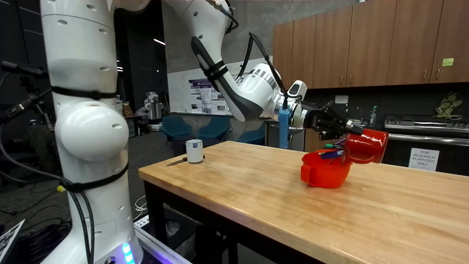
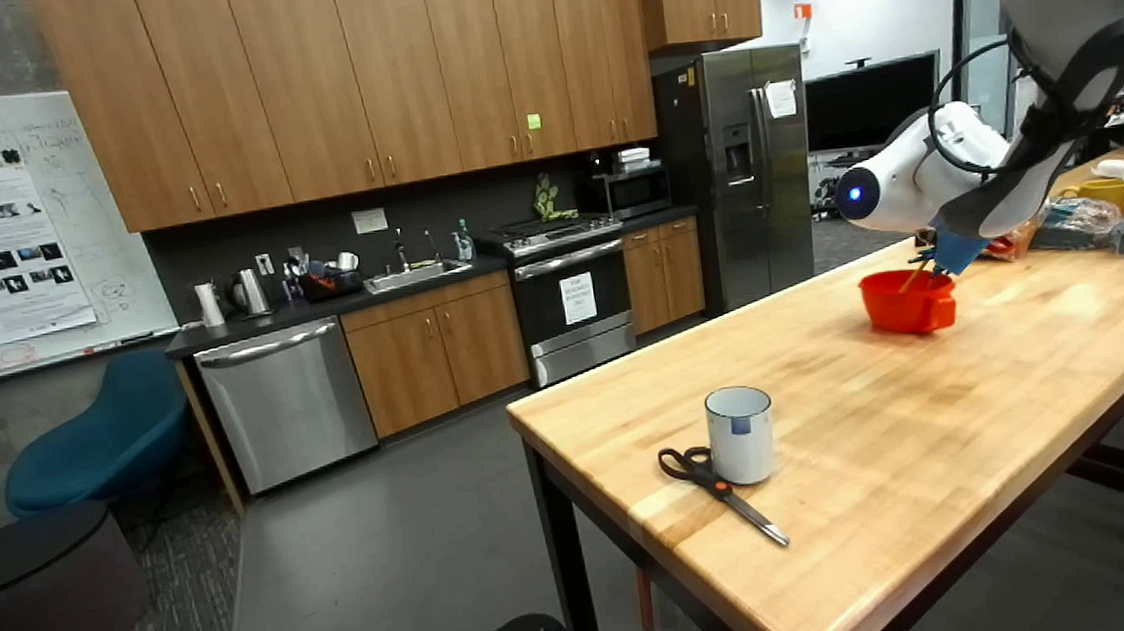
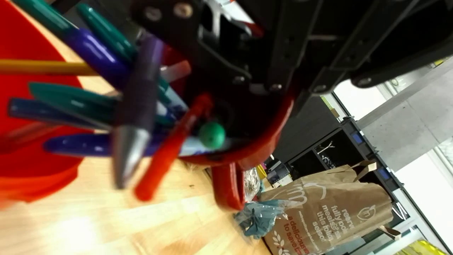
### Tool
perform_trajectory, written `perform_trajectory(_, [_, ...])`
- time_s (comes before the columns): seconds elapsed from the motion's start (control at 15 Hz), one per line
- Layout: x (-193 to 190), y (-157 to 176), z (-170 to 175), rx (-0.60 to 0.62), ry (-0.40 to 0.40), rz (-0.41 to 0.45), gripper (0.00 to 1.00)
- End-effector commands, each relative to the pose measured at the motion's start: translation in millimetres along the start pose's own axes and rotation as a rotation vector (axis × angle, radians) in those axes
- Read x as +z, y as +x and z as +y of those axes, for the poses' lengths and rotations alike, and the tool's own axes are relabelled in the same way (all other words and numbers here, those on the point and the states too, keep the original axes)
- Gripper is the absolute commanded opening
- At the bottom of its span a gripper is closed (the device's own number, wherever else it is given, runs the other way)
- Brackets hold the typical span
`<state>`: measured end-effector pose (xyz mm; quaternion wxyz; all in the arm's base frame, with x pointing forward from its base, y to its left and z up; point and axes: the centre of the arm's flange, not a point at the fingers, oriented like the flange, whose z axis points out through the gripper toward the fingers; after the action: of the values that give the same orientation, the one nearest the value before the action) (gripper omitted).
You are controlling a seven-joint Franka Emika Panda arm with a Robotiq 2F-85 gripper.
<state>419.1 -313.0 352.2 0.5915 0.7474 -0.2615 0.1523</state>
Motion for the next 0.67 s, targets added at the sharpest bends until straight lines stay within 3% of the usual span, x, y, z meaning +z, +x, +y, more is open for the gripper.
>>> perform_trajectory(0.0, [-15, -12, 11, 0.020, -0.036, 0.054, 0.02])
perform_trajectory(0.6, [-61, -23, -1, 0.039, -0.056, 0.137, 0.02])
